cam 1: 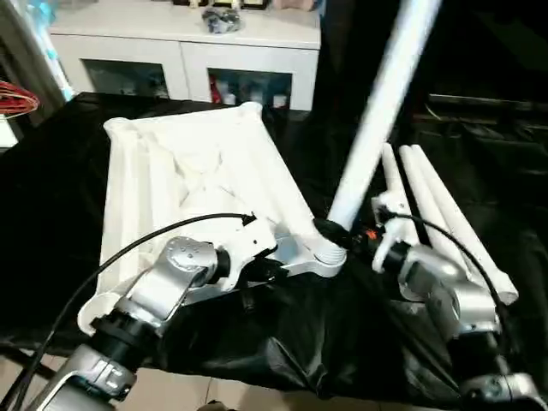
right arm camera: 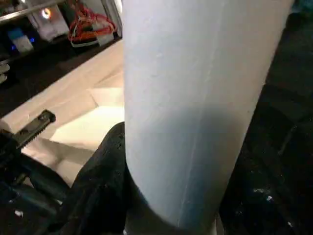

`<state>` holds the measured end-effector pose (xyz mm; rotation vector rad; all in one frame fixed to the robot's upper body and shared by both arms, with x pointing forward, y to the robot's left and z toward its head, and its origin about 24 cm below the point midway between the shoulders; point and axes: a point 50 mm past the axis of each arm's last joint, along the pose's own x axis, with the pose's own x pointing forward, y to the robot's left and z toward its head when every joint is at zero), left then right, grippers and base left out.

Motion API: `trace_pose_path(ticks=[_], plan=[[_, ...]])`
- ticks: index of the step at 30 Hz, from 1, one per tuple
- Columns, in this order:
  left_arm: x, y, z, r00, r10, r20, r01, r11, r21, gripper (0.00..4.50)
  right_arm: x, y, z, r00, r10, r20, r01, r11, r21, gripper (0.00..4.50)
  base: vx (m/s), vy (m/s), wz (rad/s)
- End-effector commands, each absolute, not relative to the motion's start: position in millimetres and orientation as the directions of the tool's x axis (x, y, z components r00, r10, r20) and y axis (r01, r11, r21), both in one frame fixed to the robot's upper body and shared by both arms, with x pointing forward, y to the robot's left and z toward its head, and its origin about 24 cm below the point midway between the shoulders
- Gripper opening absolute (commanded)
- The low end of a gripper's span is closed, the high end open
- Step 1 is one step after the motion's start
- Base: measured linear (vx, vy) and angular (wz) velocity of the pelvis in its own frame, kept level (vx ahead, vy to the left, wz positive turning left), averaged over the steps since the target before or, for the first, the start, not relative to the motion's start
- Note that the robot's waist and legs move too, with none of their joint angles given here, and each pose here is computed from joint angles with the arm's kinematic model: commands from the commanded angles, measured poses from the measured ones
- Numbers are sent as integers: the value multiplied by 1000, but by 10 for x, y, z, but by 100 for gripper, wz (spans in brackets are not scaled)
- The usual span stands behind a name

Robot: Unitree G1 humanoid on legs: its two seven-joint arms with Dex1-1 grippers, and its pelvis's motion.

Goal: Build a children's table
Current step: Insert table leg to table base

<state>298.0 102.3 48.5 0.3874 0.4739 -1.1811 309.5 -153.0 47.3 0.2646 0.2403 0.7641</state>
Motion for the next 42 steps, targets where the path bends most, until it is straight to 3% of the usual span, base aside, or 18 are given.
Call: trace_pose_path(ticks=[1,15,23,29,42], plan=[[3060,1014,625,353,-804,-479,929,360,80,0,2983,-1755,175,748,618,-242,-521,773,360,191,0,0,0],[3106,1050,605,389,-785,-483,914,395,96,0,2817,-1913,181,774,604,-190,-530,783,326,191,0,0,0],[3080,1057,579,382,-785,-487,917,386,98,0,2793,-1885,201,741,626,-243,-584,780,225,191,0,0,0],[3030,1062,556,357,-789,-500,929,356,102,0,2807,-1796,211,650,673,-353,-681,722,124,191,0,0,0],[2963,1091,560,309,-794,-524,949,295,111,0,2871,-1690,211,495,747,-444,-799,592,104,191,0,0,0]])
